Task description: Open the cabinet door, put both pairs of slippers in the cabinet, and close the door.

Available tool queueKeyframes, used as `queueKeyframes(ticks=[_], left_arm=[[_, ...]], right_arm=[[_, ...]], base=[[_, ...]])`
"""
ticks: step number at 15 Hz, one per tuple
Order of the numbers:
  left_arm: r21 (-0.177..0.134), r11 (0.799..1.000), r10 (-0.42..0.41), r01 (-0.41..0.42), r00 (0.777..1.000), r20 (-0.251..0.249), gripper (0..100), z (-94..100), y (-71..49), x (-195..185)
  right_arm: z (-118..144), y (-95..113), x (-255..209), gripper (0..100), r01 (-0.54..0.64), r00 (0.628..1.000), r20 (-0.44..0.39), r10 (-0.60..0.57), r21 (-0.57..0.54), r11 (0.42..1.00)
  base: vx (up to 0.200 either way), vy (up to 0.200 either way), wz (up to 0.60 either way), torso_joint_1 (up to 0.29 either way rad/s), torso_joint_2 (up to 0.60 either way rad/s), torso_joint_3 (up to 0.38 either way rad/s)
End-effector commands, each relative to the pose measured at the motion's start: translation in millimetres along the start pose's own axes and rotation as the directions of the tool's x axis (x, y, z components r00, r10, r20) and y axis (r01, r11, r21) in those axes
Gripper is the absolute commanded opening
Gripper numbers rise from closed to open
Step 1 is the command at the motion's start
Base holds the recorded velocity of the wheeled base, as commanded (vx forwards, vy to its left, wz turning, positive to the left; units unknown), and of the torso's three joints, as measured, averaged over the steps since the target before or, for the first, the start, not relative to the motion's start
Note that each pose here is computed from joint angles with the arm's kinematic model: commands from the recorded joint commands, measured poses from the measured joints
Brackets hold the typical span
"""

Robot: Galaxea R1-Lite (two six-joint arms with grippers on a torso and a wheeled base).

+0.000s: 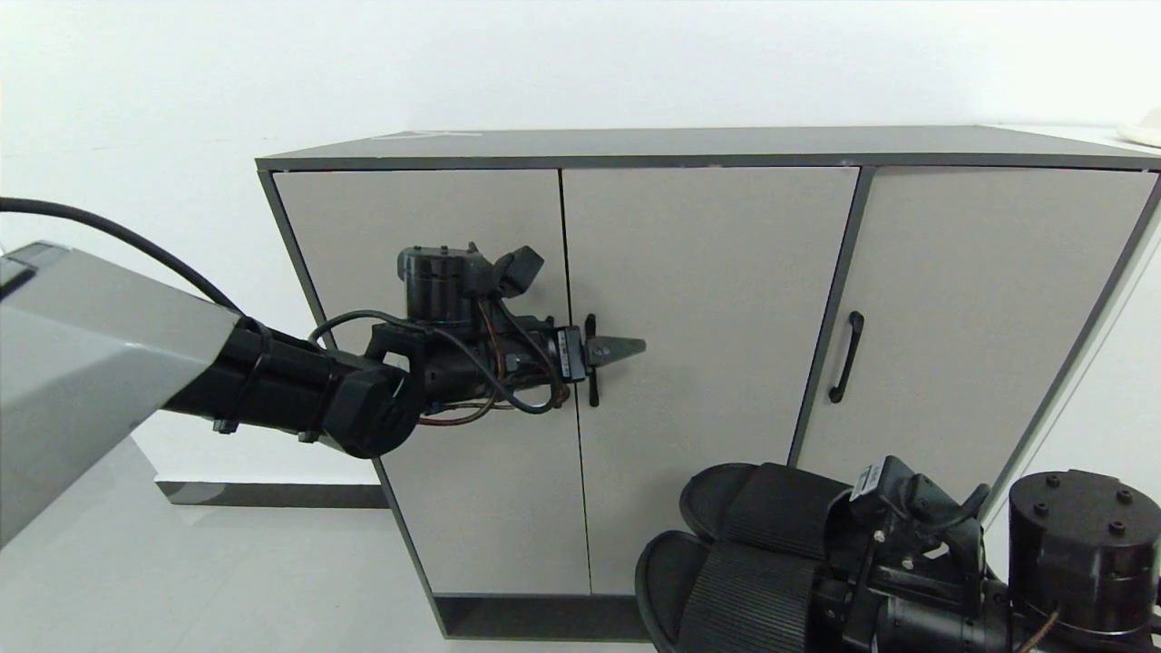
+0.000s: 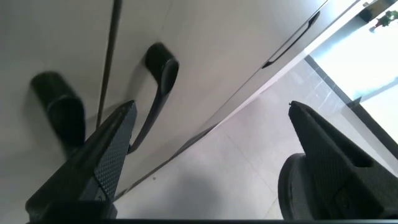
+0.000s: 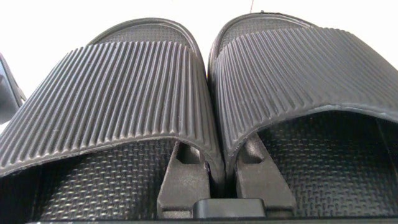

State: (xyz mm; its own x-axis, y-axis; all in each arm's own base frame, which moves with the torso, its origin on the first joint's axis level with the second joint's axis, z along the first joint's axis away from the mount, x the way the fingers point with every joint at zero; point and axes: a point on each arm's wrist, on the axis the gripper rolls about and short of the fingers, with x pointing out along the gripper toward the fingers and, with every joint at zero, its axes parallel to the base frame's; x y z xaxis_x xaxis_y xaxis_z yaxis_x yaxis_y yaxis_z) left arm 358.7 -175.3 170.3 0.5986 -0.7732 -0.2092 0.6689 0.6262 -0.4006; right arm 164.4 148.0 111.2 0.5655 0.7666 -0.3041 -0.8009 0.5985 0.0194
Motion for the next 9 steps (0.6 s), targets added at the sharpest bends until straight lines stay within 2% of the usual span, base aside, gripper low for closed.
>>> queueKeyframes(ticks=[1, 4, 5, 9], left_arm=[[0.006, 1.0, -0.006, 0.006, 1.0, 0.008, 100, 2.7, -1.5, 2.0], [0.009, 1.0, -0.008, 0.008, 1.0, 0.015, 100, 4.7, -1.4, 3.4], [0.009, 1.0, -0.009, 0.009, 1.0, 0.013, 0, 4.1, -1.6, 4.0], [0.003, 1.0, -0.005, 0.005, 1.0, 0.001, 0, 0.3, -0.6, 3.6]], right_arm=[[0.3, 0.1, -0.2, 0, 0.0, 1.0, 0.002, 0.0, -0.001, 1.0], [0.3, 0.1, -0.2, 0, 0.0, 1.0, 0.002, 0.0, -0.001, 1.0], [0.3, 0.1, -0.2, 0, 0.0, 1.0, 0.002, 0.0, -0.001, 1.0], [-0.2, 0.0, 0.3, 0, -0.001, 1.0, -0.001, 0.001, 0.0, 1.0]], base=[[0.0, 0.0, 0.0, 0.0, 0.0, 0.0], [0.0, 0.0, 0.0, 0.0, 0.0, 0.0], [0.0, 0.0, 0.0, 0.0, 0.0, 0.0], [0.0, 0.0, 0.0, 0.0, 0.0, 0.0]])
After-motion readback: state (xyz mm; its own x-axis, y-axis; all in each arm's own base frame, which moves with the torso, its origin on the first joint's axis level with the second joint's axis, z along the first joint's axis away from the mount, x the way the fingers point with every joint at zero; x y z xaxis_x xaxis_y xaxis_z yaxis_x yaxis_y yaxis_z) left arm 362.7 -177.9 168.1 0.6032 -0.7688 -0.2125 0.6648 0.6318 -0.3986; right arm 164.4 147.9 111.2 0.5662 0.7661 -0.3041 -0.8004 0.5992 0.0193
